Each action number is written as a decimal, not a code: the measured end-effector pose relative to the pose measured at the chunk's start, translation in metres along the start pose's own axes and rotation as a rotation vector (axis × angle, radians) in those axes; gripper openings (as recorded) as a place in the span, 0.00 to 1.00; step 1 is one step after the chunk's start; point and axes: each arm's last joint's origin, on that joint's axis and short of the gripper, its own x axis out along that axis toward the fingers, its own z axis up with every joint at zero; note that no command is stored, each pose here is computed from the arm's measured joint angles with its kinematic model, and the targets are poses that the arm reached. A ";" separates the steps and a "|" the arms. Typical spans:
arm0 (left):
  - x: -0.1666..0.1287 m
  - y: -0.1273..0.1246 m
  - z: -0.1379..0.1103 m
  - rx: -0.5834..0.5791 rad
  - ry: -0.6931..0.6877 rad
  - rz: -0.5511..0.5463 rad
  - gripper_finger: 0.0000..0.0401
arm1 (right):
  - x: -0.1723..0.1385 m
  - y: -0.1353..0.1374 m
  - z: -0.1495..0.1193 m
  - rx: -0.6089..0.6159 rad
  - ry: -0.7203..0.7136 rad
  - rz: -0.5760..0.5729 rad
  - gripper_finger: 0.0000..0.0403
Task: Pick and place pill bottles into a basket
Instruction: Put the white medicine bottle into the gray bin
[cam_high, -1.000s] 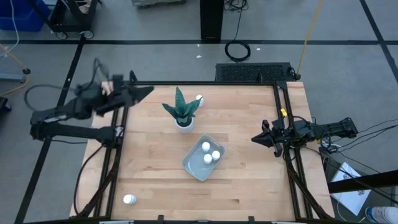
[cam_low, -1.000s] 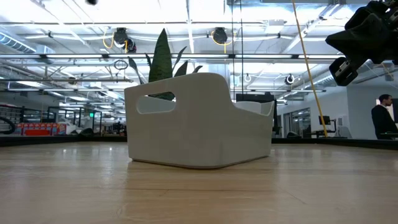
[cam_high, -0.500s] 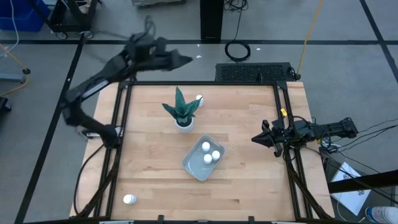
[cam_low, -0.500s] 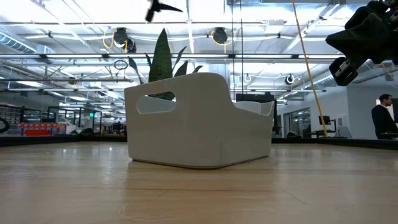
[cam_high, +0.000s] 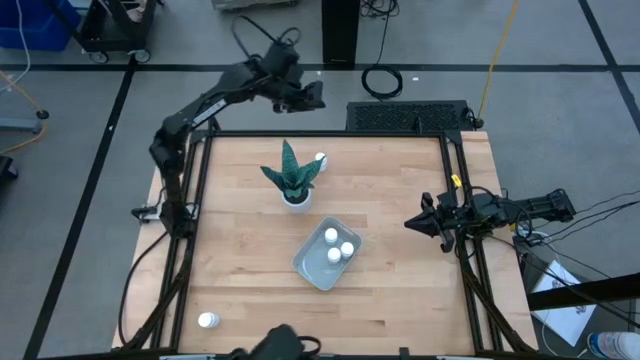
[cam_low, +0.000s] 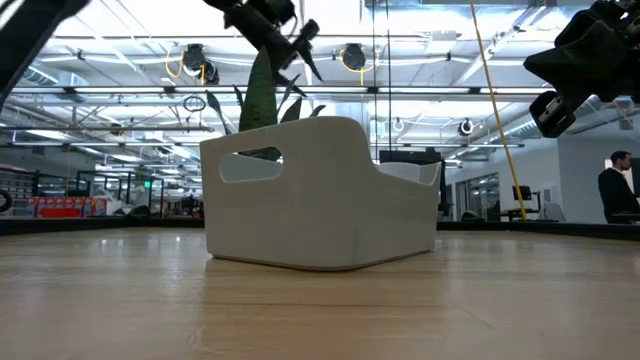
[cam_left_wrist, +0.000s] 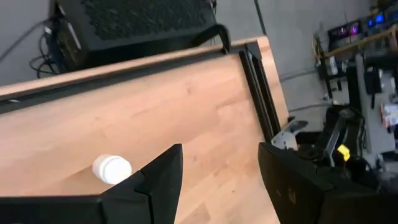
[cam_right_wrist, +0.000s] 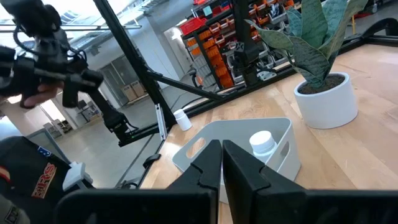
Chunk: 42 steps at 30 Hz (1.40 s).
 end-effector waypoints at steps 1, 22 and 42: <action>0.005 0.000 0.000 0.005 0.010 -0.002 0.53 | 0.000 0.000 0.000 0.000 0.000 0.000 0.02; 0.079 0.007 -0.034 0.219 0.169 0.319 0.53 | 0.000 0.000 0.000 0.000 0.000 0.000 0.02; 0.134 0.024 -0.060 0.335 0.322 0.418 0.61 | 0.000 0.000 0.000 0.000 0.001 0.000 0.02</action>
